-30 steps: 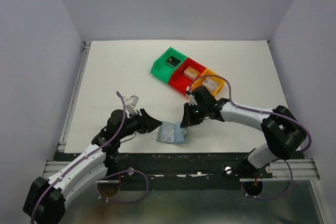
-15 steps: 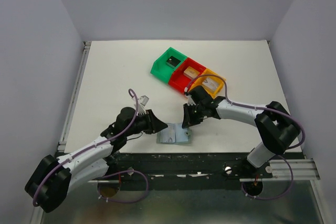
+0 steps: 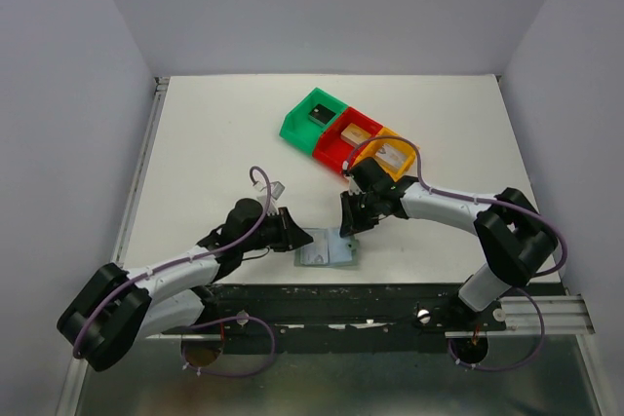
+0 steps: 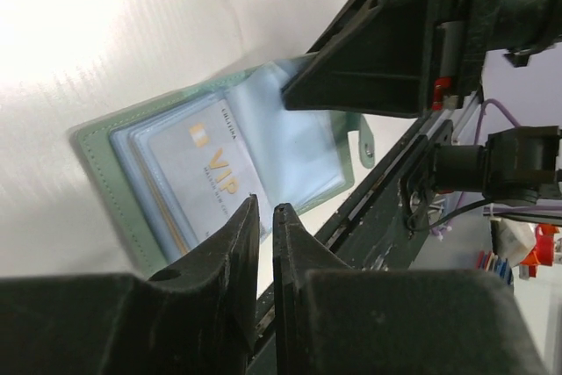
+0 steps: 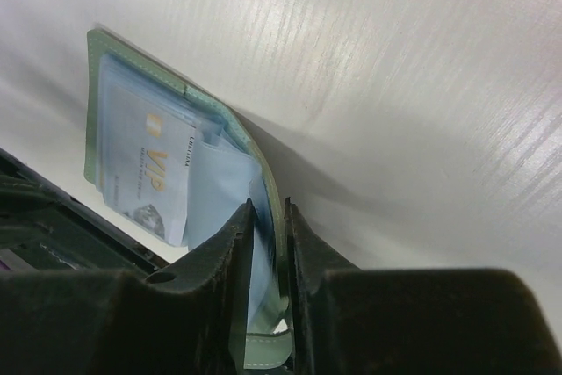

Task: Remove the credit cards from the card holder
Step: Open the card holder at the center of the board.

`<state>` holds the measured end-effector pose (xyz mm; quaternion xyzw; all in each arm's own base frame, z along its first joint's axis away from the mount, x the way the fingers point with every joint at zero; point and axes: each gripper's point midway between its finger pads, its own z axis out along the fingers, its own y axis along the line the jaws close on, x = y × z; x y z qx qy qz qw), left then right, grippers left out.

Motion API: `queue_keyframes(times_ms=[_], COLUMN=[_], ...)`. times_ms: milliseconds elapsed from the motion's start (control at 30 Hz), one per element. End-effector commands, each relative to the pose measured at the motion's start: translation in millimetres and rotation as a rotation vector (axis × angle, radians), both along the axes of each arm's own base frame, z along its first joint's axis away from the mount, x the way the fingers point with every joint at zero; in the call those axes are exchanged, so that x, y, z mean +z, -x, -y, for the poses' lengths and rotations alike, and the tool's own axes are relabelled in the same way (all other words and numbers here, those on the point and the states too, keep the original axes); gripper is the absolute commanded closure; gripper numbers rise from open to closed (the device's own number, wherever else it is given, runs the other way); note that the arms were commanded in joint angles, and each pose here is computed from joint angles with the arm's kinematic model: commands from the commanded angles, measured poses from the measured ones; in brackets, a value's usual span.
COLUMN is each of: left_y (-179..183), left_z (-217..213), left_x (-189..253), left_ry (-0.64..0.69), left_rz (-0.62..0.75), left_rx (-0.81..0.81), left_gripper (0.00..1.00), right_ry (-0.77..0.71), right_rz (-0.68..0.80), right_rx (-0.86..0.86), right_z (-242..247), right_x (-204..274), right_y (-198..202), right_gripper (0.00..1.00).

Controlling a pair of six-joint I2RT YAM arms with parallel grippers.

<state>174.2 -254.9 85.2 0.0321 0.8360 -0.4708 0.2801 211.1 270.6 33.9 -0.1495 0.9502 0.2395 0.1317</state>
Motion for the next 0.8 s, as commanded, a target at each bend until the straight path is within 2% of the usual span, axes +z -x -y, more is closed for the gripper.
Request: queue_keyframes(times_ms=[0,333,767], left_y=[-8,-9,-9], left_z=[2,4,-2], left_x=[-7,-22,-43], left_ry=[-0.029,-0.056,-0.126], left_rz=[0.024,-0.005,-0.047], left_rx=[0.007,0.003,0.032], left_gripper=[0.79,0.83,0.96], right_ry=[0.034,0.032,0.031], right_rz=[0.030,0.039,0.043], right_rx=[-0.009,-0.010,-0.013], right_z=[7,8,10], right_x=[8,12,18], right_y=[-6,-6,-5], right_gripper=[0.71,0.66,0.59])
